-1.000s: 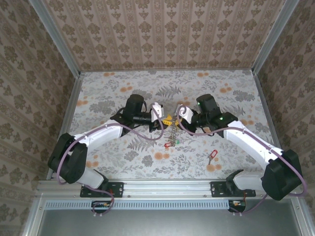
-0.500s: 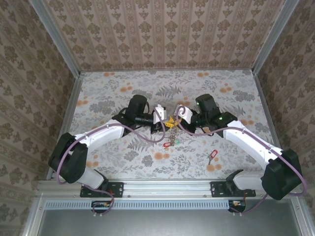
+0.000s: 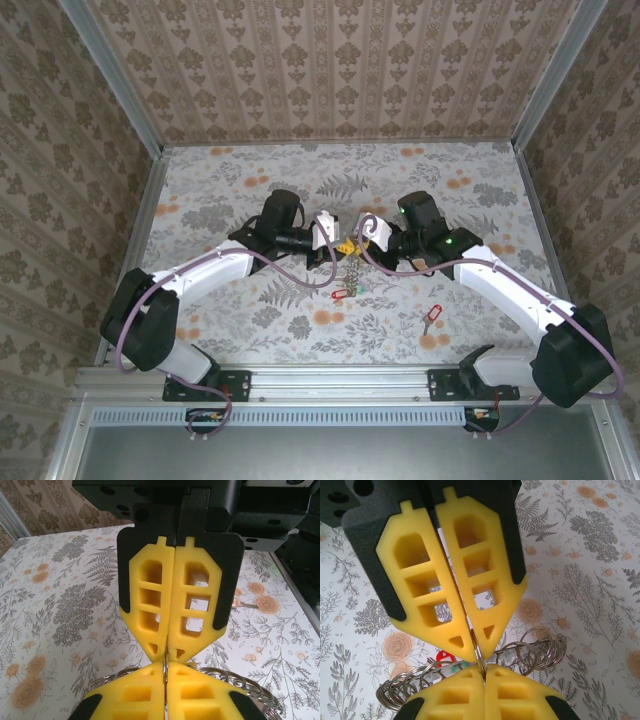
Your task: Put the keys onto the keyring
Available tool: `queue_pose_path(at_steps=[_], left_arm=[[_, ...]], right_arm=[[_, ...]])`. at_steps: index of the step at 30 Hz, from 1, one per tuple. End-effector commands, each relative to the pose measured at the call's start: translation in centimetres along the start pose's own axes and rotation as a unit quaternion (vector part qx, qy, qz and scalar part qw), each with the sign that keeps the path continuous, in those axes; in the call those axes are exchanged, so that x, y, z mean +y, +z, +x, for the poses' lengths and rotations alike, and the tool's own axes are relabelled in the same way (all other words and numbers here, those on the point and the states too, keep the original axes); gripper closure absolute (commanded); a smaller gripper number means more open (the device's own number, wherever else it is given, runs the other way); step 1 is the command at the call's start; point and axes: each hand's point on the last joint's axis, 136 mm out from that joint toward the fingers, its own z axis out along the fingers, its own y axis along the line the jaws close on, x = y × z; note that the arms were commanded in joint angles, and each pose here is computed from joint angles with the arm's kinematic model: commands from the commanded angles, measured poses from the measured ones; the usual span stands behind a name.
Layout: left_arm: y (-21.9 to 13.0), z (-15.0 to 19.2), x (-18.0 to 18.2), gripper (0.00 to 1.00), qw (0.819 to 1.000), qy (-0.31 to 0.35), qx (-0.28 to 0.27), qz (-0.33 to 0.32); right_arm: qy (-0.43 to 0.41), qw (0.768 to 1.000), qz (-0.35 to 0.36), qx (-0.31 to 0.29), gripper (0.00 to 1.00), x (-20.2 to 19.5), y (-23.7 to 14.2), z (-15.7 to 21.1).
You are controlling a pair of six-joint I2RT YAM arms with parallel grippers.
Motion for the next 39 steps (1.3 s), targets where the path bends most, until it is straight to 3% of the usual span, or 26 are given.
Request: queue_pose_path(at_steps=[1,8,12,16,28,39], left_arm=[[0.4,0.3,-0.4,0.9,1.0,0.0,0.011,0.019],[0.5,0.2,-0.3,0.86,1.0,0.001,0.014,0.023],[0.5,0.1,-0.4,0.99,1.0,0.001,0.012,0.025],[0.4,0.1,-0.3,1.0,1.0,-0.002,0.012,0.024],[-1.2,-3.3,0.0,1.0,0.993,-0.021,-0.107,0.033],[-1.3,-3.6,-0.2,1.0,0.992,-0.022,-0.12,0.039]], right_arm=[[-0.019,0.999,0.008,-0.043,1.0,-0.1,-1.0,-2.4],[-0.018,0.999,0.006,-0.041,1.0,0.0,-0.9,-2.2],[-0.018,0.999,0.007,-0.043,1.0,0.0,-0.9,-2.3],[-0.019,0.998,0.012,-0.057,1.0,-0.1,-1.1,-2.7],[0.014,0.99,0.005,-0.14,0.84,-0.7,-0.6,-2.2],[0.022,0.983,0.007,-0.183,0.84,-1.4,-1.5,-3.2]])
